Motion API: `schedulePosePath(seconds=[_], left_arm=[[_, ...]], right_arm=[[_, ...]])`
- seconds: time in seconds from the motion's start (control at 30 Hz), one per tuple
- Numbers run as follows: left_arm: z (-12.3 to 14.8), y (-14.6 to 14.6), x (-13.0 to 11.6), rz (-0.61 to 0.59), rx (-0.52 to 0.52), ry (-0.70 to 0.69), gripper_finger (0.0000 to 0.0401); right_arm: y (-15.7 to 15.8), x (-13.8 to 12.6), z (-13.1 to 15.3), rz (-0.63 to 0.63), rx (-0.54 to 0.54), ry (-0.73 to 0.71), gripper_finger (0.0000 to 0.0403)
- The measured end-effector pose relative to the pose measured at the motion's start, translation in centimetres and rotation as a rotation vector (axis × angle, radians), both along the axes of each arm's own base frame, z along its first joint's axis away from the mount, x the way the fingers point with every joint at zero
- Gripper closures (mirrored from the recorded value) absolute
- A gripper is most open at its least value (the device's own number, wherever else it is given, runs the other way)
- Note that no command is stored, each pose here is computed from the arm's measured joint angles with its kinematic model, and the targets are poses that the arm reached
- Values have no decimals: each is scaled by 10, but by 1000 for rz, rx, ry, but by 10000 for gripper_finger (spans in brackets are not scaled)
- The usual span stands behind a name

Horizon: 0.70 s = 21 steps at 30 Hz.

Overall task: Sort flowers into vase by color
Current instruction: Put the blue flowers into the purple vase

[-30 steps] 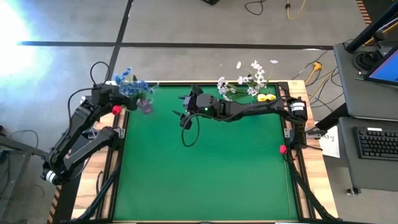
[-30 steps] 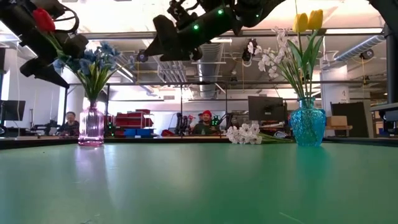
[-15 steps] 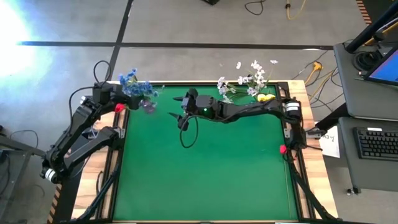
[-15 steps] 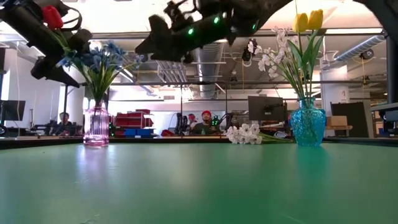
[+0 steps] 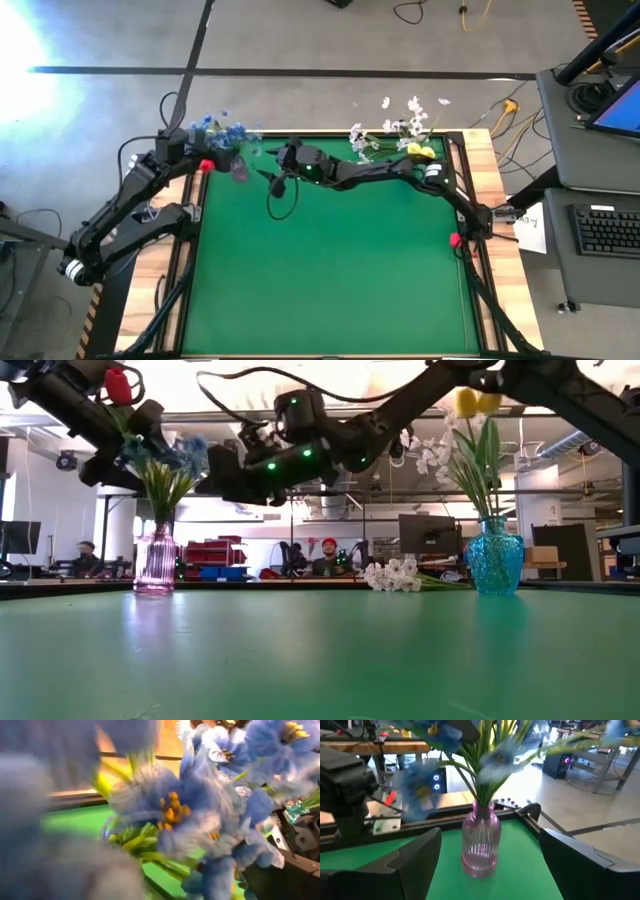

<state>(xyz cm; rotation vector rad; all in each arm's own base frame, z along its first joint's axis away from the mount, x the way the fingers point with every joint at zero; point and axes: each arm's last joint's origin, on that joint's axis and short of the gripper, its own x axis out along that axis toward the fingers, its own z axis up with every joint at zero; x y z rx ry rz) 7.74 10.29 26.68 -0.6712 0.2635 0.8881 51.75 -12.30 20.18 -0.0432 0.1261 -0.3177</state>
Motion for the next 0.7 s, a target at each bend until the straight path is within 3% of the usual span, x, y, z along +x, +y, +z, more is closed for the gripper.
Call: schedulePosePath(seconds=[0.37, 0.7], left_arm=[[-4, 12, 11, -3, -5, 23, 20], [-10, 16, 12, -6, -13, 87, 20]], right_arm=[[-20, 17, -19, 16, 89, -5, 76], [-14, 21, -18, 11, 121, 81, 76]])
